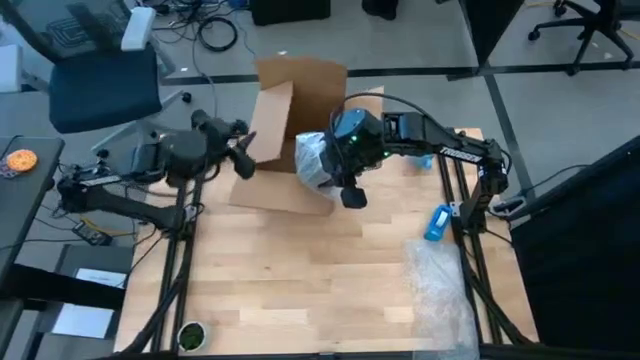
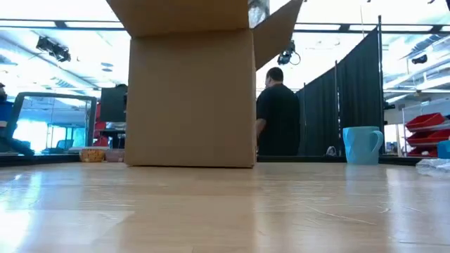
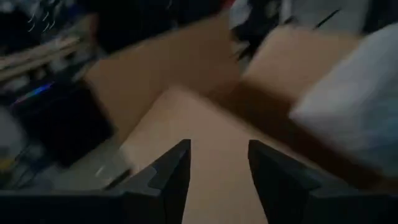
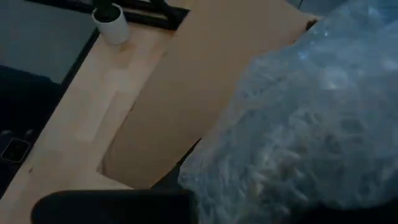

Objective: Wrap mug
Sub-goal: Put the wrapped brown cup into the cardboard box

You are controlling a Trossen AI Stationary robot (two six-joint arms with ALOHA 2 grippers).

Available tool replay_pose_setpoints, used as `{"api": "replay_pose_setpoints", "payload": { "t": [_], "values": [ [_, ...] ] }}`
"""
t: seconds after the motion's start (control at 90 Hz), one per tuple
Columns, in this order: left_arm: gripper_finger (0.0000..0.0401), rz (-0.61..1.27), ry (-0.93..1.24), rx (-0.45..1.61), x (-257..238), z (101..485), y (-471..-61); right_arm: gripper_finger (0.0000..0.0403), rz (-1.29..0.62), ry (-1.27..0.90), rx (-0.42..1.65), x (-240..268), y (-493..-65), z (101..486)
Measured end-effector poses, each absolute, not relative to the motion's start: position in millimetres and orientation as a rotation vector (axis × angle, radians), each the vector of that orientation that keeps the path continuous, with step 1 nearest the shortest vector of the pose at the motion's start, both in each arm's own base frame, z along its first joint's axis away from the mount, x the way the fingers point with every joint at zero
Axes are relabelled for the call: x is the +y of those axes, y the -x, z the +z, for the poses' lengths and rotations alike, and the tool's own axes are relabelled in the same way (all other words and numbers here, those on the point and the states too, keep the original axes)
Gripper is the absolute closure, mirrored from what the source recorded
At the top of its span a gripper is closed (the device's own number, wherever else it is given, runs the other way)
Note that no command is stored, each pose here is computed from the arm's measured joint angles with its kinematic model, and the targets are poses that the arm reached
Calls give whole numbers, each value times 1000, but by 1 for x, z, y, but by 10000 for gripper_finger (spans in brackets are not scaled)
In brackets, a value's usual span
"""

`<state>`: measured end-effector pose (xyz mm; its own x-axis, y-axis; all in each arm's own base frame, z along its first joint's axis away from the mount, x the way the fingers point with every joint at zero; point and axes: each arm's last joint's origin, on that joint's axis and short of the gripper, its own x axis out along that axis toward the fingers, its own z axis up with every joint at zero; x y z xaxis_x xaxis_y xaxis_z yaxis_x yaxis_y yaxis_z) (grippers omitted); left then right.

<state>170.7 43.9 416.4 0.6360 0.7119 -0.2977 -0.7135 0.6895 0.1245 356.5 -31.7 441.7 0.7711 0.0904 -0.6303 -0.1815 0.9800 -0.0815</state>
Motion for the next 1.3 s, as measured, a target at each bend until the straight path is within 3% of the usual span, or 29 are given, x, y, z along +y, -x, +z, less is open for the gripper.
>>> {"api": "replay_pose_setpoints", "payload": {
  "t": [0.311,0.489,0.622,0.944,1.3],
  "values": [
    [254,956,55,527,86,399,-161,381,-150,155,617,-61,-359,449],
    [254,944,102,636,103,374,-167,381,-341,136,552,-95,-356,455],
    [254,906,146,625,112,354,-175,381,-377,122,567,-113,-353,449],
    [254,678,157,589,111,337,-187,381,-261,58,835,-101,-364,382],
    [254,524,211,594,102,335,-192,382,129,-51,1062,-61,-348,368]
  ]
}}
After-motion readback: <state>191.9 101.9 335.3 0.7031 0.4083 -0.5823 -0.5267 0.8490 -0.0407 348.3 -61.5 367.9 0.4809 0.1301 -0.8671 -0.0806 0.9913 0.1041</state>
